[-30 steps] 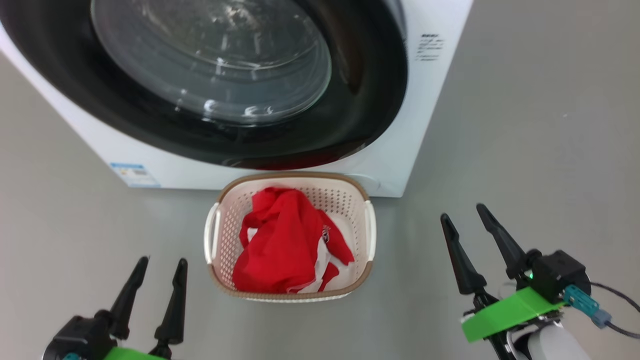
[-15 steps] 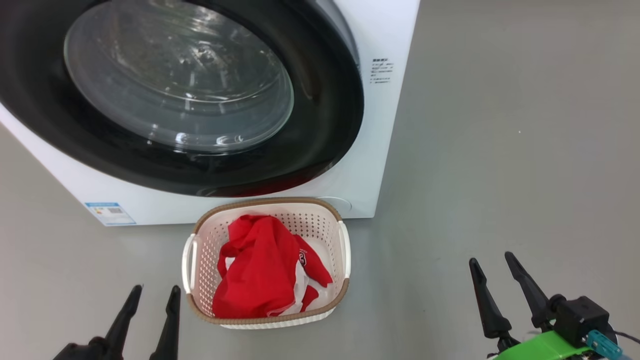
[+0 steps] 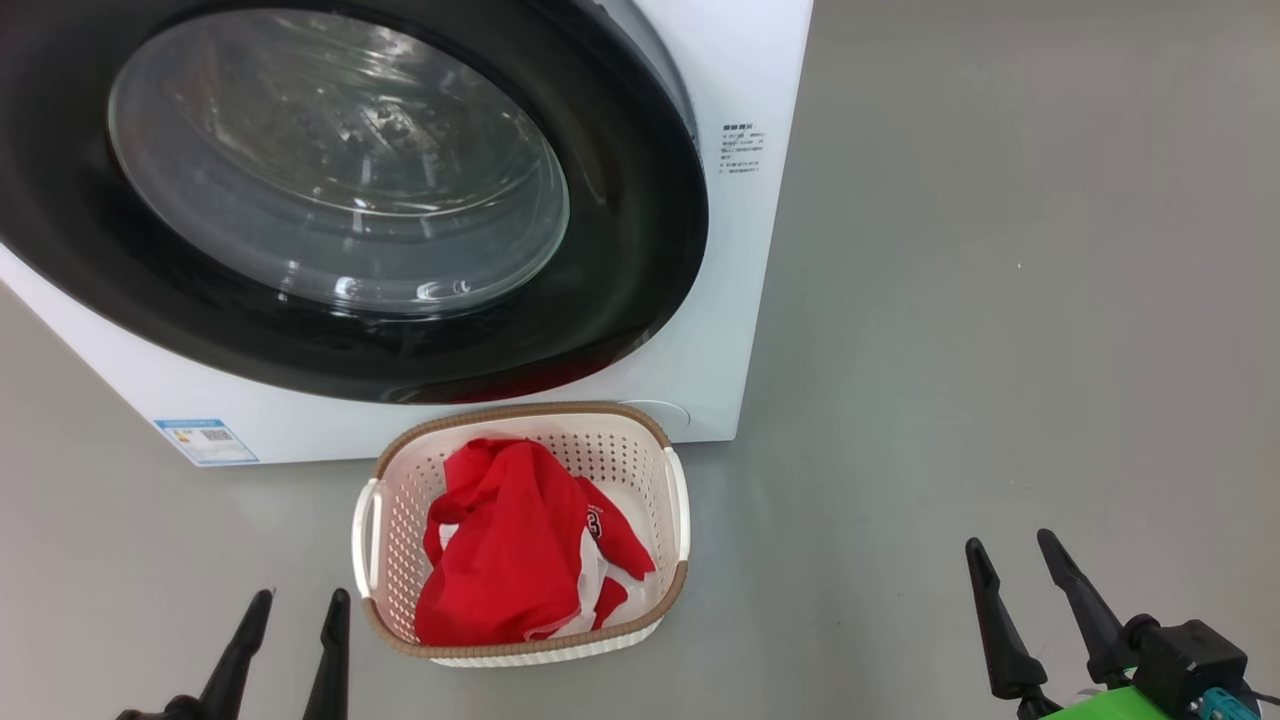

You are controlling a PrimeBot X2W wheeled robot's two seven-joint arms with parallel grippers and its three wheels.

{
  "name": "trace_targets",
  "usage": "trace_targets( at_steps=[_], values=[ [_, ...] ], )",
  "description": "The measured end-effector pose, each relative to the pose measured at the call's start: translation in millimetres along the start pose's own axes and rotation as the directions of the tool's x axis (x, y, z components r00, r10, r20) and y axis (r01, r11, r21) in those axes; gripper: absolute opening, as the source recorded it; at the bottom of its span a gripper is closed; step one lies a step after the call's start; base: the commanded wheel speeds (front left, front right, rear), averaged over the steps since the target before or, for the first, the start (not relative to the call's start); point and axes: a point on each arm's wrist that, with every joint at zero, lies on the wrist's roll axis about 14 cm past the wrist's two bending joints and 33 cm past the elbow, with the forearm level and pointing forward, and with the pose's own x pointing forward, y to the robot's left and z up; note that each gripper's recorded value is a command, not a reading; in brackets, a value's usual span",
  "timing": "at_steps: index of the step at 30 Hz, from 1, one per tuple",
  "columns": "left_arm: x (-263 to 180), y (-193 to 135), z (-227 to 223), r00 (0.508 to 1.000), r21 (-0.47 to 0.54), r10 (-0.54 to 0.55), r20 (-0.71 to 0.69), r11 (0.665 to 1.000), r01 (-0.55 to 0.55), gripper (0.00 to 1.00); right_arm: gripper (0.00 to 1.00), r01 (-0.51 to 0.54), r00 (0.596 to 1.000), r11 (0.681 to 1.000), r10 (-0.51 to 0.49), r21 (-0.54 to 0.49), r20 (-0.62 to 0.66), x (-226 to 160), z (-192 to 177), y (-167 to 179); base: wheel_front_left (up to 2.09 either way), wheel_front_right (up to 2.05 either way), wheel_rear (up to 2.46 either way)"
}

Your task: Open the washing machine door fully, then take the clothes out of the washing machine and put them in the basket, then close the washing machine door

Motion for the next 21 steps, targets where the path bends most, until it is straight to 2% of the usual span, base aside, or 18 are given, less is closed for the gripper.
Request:
trace_targets(
  at_steps=[14,15,21],
  values=[
    [0,1,3,1.0,-0.014,0.005,0.01,1.0,-0.005,1.0,1.0,0.006,1.0,1.0,-0.006,0.002,0.001,1,0,-2,0.0,0.0,0.0],
    [0,1,2,1.0,-0.018,0.006,0.007,1.0,-0.006,0.0,0.0,0.007,1.0,1.0,-0.007,0.003,-0.002,0,-1,-2,0.0,0.0,0.0],
    [-4,-6,-21,0.998,-0.066,0.016,-0.062,0.998,-0.02,0.0,0.0,0.029,0.998,0.999,-0.027,0.026,-0.06,-5,-20,-4,0.0,0.0,0.0]
  ],
)
